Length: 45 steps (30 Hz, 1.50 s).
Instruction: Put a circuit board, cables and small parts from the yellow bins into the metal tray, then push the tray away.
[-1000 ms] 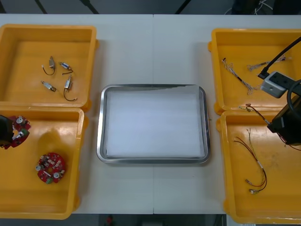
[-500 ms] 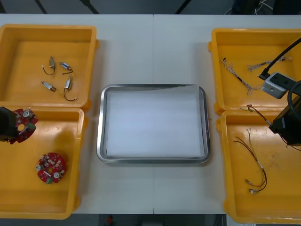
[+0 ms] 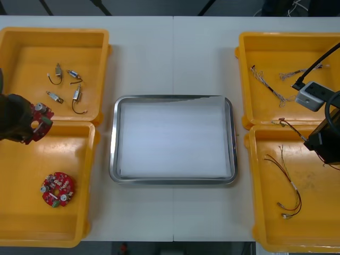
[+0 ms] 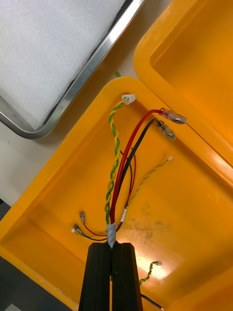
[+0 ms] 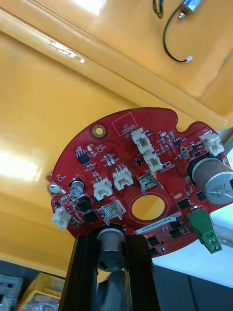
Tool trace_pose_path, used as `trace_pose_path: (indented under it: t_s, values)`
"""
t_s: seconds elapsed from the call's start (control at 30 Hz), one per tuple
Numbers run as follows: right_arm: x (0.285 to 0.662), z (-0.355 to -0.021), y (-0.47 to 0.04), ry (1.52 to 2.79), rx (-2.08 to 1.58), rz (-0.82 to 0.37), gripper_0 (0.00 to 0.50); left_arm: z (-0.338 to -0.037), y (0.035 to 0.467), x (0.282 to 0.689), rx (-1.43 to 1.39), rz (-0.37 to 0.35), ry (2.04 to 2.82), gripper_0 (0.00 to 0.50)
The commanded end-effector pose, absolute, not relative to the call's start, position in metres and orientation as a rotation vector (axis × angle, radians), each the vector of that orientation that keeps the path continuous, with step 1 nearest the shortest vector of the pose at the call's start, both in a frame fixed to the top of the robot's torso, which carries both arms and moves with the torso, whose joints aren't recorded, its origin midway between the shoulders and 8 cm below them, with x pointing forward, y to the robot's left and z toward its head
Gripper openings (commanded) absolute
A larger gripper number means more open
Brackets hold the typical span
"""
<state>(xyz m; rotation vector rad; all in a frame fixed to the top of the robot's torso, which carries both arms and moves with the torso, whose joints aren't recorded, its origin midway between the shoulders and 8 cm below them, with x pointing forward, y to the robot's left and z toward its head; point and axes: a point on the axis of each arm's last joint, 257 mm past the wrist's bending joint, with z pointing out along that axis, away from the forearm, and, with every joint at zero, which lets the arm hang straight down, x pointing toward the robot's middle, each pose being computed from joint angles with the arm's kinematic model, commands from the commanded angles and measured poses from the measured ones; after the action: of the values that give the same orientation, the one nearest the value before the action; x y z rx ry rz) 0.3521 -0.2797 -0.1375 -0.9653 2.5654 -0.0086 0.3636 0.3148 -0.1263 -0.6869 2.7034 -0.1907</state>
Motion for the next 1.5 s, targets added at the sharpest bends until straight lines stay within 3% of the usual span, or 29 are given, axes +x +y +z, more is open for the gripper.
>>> trace_pose_path:
  t_s: [0.03,0.4,0.8,1.07,1.5]
  values:
    - [0.355,-0.129,-0.275,2.540,-0.962,-0.028,0.000,-0.120,0.275,0.380,-0.673,-0.215,2.680,0.000]
    - [0.355,-0.129,-0.275,2.540,-0.962,-0.028,0.000,-0.134,0.204,0.397,-0.719,-0.272,2.660,0.000]
    - [0.355,-0.129,-0.275,2.540,-0.962,-0.028,0.000,-0.173,0.140,0.405,-0.724,-0.291,2.639,0.000]
    - [0.355,-0.129,-0.275,2.540,-0.962,-0.028,0.000,-0.208,0.107,0.402,-0.701,-0.258,2.640,0.000]
    - [0.355,-0.129,-0.275,2.540,-0.962,-0.028,0.000,-0.247,0.088,0.403,-0.687,-0.194,2.640,0.000]
